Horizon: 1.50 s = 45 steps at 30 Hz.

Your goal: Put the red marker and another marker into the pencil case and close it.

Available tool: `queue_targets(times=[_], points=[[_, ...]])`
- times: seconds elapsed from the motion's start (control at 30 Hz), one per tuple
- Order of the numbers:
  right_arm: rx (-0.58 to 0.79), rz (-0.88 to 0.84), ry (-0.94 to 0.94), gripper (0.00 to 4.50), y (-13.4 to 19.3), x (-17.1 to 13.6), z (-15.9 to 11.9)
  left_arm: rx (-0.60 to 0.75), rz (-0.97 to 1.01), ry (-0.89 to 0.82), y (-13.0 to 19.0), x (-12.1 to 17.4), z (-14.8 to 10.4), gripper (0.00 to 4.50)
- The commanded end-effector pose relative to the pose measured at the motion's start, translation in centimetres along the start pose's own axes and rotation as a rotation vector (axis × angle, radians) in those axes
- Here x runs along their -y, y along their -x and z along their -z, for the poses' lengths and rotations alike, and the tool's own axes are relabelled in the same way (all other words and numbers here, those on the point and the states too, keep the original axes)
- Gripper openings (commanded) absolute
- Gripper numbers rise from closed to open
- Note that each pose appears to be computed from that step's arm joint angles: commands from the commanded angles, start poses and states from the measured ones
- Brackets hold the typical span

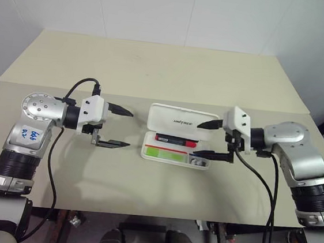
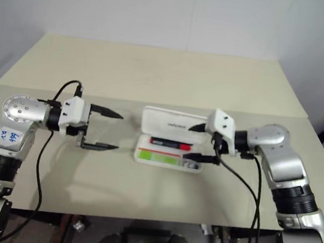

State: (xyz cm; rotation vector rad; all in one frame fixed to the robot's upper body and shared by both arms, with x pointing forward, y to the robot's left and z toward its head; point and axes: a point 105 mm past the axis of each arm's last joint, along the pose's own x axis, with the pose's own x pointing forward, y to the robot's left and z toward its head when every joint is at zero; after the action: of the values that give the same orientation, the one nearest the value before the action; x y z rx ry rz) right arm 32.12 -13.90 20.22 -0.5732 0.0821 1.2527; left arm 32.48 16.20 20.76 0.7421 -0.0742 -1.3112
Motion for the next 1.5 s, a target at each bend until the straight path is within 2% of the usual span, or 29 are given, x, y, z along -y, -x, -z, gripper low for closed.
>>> queue_targets(times=[0.03,0.1,0.23,0.37,0.5,0.6,0.93,1.0,1.17,1.5], points=[[0.167,0.089,0.047,4.49,2.7,0.0,-3.0,0.054,-0.053,-0.010,1.3,-0.7,-1.3,4.50],[0.274,0.129,0.014,4.49,3.9,-0.1,-4.5,0.078,-0.086,0.019,2.1,-1.0,-1.4,4.50],[0.221,0.120,0.002,4.49,5.3,-1.5,-3.6,0.058,-0.110,0.049,3.3,-0.9,-0.8,4.50],[0.170,0.158,0.032,4.49,6.0,-1.0,-2.6,0.053,-0.122,0.055,3.6,-1.0,-0.6,4.50],[0.184,0.129,-0.015,4.49,6.2,-1.6,-2.8,0.054,-0.112,0.058,3.6,-1.1,-0.6,4.50],[0.139,0.096,-0.019,4.50,5.9,-2.4,-2.0,0.079,-0.116,0.061,3.5,-1.4,-0.8,3.87],[0.107,0.131,-0.008,4.50,5.7,-1.9,-1.2,0.107,-0.157,0.111,2.9,-2.4,-0.5,0.46],[0.108,0.133,-0.009,4.50,5.6,-1.8,-1.2,0.105,-0.181,0.119,2.5,-2.8,-0.2,0.05],[0.114,0.144,-0.014,4.50,5.3,-1.5,-1.0,0.101,-0.346,0.162,0.8,-5.6,0.8,0.05],[0.130,0.157,-0.011,4.50,4.8,-1.5,-1.3,0.039,-0.382,0.245,-4.4,-7.0,2.4,0.05]])
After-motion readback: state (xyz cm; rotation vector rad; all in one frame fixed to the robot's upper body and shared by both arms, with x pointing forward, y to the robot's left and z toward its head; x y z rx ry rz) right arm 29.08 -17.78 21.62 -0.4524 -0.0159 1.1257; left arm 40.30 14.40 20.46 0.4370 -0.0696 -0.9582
